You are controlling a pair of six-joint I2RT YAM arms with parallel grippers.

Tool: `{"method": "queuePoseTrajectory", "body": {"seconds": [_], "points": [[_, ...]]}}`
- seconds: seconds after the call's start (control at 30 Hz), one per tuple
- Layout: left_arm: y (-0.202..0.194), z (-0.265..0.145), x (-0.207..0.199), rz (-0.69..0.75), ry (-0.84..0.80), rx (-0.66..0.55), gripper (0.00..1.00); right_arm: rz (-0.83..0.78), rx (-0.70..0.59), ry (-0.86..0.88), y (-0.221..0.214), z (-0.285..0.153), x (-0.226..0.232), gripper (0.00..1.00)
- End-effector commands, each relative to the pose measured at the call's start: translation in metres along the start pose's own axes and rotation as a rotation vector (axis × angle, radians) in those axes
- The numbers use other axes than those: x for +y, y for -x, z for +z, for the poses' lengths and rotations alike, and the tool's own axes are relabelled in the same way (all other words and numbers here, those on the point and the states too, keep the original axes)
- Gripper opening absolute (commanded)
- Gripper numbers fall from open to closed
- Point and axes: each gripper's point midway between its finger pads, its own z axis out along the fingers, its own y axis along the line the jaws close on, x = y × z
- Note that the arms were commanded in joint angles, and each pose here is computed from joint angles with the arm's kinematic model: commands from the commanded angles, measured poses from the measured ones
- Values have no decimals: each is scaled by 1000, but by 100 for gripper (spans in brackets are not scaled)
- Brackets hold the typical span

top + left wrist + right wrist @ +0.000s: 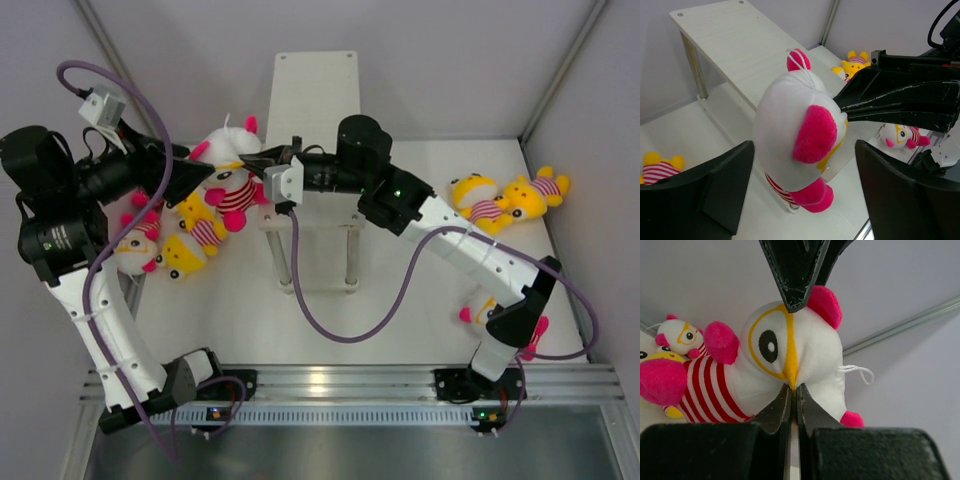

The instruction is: Place and organize the stuffed toys onto the shelf

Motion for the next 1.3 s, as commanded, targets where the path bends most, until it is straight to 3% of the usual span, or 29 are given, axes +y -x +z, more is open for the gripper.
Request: {"method": "queuePoseTrajectory", "body": {"seconds": [0.0, 0.07, 0.1, 0.13, 0.27, 0.37, 0.4, 0.5, 0.57, 0.67, 0.8, 1.07, 1.27], "points": [[1, -2, -10, 94, -25, -15, 72, -29, -96, -15, 32, 6, -15, 0], [-6, 0, -4, 65, -29, -3, 60, -30, -122, -9, 37, 8, -12, 0], [-11, 2, -4, 48, -45, 5, 27, -24, -129, -9, 39, 9, -10, 0], [-12, 3, -2, 46, -44, 8, 11, -17, -136, -8, 40, 9, -9, 0], [-15, 3, 2, 48, -15, 8, 1, 55, -137, -78, 41, 6, -19, 0], [0, 1, 14, -11, 102, -40, 1, 221, -111, -194, 34, -4, -26, 49], [11, 1, 16, 7, 121, -77, 0, 304, -154, -266, 47, -16, -42, 72], [44, -3, 10, -76, 170, -214, 0, 537, -137, -392, 46, -37, -55, 94], [62, -8, 5, -101, 199, -295, 0, 716, -139, -481, 45, -55, -58, 97], [83, -11, -1, -190, 201, -381, 0, 840, -124, -574, 31, -71, -45, 97], [93, -12, 1, -333, 202, -434, 0, 993, -121, -714, 24, -95, -36, 88], [107, -16, -7, -330, 188, -479, 0, 1237, -166, -581, 25, -42, -3, 86], [107, -17, -6, -334, 193, -485, 0, 1305, -210, -517, 29, -16, -2, 86]]}}
